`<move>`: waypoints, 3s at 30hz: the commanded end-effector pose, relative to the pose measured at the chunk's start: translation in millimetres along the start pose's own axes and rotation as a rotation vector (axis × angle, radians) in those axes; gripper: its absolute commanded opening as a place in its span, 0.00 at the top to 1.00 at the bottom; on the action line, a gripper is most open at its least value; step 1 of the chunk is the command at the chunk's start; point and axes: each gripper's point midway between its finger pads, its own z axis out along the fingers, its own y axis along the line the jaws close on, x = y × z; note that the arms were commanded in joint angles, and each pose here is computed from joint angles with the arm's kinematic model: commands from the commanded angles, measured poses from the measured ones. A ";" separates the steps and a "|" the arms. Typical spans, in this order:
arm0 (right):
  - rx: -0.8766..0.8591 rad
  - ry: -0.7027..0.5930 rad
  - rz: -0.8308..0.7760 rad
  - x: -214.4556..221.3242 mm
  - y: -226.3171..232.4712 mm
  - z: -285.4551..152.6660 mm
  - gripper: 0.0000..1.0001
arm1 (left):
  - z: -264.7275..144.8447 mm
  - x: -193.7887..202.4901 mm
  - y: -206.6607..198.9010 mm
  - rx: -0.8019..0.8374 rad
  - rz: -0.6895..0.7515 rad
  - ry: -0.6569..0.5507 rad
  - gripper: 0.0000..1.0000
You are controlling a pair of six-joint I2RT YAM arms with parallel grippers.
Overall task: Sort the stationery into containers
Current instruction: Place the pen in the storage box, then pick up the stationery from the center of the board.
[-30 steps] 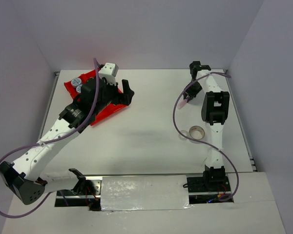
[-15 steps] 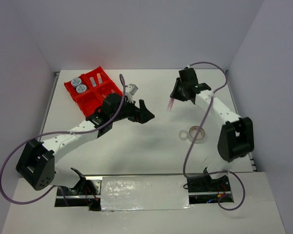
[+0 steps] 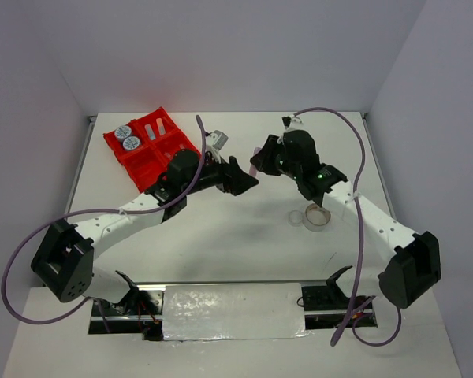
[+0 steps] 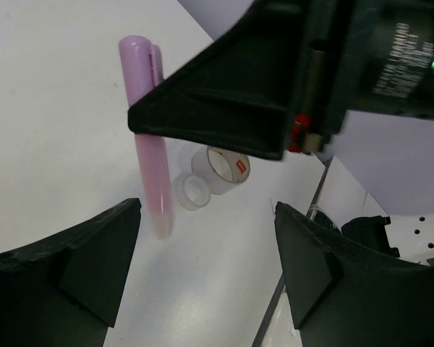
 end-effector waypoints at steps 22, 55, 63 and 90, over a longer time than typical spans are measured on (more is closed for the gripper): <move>-0.279 -0.075 -0.013 -19.4 61.3 -26.9 0.29 | 20.4 -35.8 27.7 -0.070 0.080 -0.044 1.00; -0.126 -0.009 0.092 -14.7 -50.1 -43.5 0.00 | -99.4 -145.1 451.5 -1.312 -0.317 -0.333 0.60; -0.127 -0.028 0.076 -19.5 -47.4 -52.5 0.00 | -107.3 -177.3 411.4 -1.244 -0.312 -0.394 0.01; 0.180 -0.528 0.045 -72.6 -63.1 -254.4 0.00 | 205.1 136.5 -26.5 -0.014 0.404 0.522 0.02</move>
